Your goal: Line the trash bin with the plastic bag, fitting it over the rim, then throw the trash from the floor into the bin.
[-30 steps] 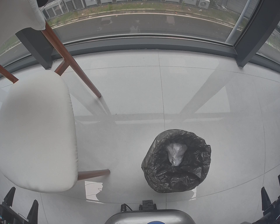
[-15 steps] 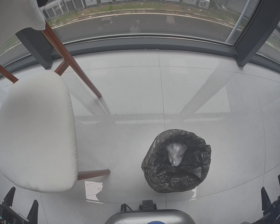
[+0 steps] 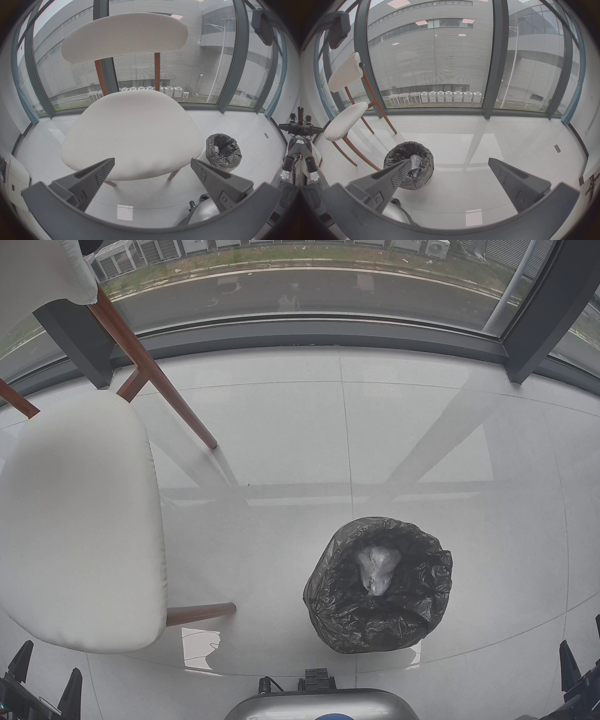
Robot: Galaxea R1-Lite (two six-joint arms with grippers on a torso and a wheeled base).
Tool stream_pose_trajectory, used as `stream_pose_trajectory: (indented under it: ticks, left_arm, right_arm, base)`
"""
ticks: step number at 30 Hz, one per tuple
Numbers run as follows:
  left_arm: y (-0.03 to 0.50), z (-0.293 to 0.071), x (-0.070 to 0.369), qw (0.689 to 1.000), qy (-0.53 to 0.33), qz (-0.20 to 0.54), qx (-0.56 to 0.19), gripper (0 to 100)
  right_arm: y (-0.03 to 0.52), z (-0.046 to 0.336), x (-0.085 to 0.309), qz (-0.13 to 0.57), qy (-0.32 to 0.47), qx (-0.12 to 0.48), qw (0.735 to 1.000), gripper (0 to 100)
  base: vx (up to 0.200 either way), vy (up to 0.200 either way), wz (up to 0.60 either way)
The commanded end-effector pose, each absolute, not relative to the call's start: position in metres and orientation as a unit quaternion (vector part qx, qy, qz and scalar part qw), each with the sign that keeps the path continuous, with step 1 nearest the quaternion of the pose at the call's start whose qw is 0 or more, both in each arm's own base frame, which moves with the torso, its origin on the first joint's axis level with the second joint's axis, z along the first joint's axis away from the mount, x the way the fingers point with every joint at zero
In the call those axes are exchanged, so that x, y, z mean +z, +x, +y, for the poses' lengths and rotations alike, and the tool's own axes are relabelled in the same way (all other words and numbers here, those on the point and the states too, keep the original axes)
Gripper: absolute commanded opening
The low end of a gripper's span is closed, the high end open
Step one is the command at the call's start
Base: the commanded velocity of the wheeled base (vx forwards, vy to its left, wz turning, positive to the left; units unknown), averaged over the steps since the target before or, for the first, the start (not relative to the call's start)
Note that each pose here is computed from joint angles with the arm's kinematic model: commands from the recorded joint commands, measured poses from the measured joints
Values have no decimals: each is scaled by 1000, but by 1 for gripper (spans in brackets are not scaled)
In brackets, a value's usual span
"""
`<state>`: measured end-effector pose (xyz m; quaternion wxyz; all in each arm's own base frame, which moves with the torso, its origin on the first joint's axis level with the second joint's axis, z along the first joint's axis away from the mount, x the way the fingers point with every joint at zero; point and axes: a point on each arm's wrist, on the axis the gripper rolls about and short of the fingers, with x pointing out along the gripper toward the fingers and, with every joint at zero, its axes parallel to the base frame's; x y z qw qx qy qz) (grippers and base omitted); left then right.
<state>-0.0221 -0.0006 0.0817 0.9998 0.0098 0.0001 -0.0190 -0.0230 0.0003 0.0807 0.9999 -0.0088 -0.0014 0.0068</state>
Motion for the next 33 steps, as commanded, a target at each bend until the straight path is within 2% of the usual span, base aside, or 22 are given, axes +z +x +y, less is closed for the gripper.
stream_pose_trajectory:
  ticks: [1, 33]
  left_arm:
    - [-21, -1, 77, 1000, 10, 10, -19, 100]
    - [-21, -1, 77, 1000, 10, 8, -20, 100]
  right_arm:
    - [-23, 0, 75, 0, -9, 7, 1000, 100]
    - [-23, 0, 75, 0, -10, 5, 1000, 100]
  base:
    - [0, 0, 0]
    - [0, 0, 0]
